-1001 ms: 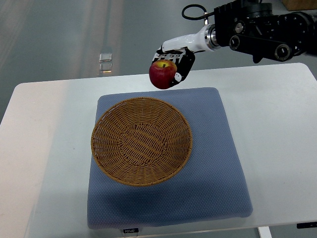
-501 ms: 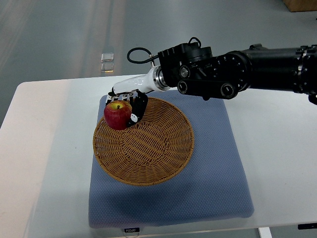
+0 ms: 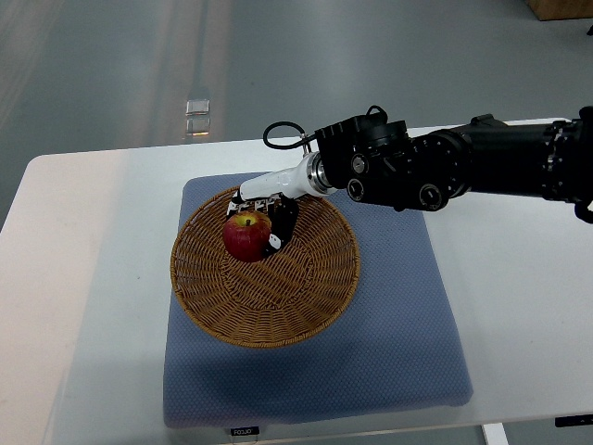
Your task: Place red apple in basket with right hand
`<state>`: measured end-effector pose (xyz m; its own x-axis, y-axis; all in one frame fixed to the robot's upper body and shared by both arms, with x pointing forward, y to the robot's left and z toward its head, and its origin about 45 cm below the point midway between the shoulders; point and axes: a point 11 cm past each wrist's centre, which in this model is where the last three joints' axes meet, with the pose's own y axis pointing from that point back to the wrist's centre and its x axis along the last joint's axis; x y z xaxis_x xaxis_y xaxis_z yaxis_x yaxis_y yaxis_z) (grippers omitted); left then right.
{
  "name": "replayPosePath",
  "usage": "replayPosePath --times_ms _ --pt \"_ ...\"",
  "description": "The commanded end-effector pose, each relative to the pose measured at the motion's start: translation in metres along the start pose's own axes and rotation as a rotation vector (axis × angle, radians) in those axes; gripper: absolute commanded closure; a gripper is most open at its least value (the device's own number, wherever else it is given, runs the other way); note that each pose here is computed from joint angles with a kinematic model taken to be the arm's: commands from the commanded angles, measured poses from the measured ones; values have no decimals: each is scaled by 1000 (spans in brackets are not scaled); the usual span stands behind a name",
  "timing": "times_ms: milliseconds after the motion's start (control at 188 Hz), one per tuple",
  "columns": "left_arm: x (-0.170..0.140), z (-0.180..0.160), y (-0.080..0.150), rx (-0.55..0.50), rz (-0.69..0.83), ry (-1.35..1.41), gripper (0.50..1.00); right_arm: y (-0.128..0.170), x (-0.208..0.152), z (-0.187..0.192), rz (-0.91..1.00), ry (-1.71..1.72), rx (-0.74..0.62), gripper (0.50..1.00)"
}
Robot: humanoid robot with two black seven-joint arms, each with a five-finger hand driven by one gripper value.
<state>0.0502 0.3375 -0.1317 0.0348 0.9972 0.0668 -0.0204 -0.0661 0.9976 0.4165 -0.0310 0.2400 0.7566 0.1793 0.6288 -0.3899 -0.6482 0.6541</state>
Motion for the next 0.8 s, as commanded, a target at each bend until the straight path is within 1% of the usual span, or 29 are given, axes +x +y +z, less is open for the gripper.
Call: replayPosePath --times_ms 0,48,64,112,117,138,197,202,213,288,320,362,394,421,469,517,581,724,794 --pt "0 0 0 0 1 -1 500 -3 -7 4 -9 -14 -1 861" --pt "0 0 0 0 1 -1 500 -4 -10 5 -11 -19 -1 854" --pt "0 0 0 0 1 -1 500 -4 -11 6 -13 -21 -1 842" --pt "0 0 0 0 1 -1 500 -4 -11 6 -13 -21 -1 842" --pt "0 0 0 0 1 -1 500 -5 -14 7 -18 -27 -2 792" --pt "0 0 0 0 1 -1 500 -5 -14 8 -19 -28 -4 771" --pt "0 0 0 0 1 -1 500 -5 -14 8 -20 -28 -4 767" --pt "0 0 0 0 1 -1 500 -6 -16 11 -23 -32 -9 750" --pt "0 0 0 0 1 -1 500 -6 -17 13 -24 -34 -12 748" --pt "0 0 0 0 1 -1 500 -7 -20 16 -27 -41 -17 742" --pt "0 0 0 0 1 -1 500 -7 -21 16 -30 -43 -18 709" --pt "0 0 0 0 1 -1 500 -7 -22 17 -32 -45 -18 693" --pt "0 0 0 0 1 -1 500 -7 -23 17 -37 -47 -18 650" --pt "0 0 0 0 1 1 500 -7 -23 17 -37 -47 -18 640" --pt "0 0 0 0 1 1 500 -7 -23 17 -37 -47 -18 640" --pt "0 0 0 0 1 -1 500 -7 -22 16 -36 -49 -16 601" --pt "0 0 0 0 1 -1 500 -7 -20 14 -34 -52 -11 585" --pt "0 0 0 0 1 -2 500 -4 -20 7 -96 -69 7 579" --pt "0 0 0 0 1 -2 500 1 -4 -5 -89 -51 22 579"
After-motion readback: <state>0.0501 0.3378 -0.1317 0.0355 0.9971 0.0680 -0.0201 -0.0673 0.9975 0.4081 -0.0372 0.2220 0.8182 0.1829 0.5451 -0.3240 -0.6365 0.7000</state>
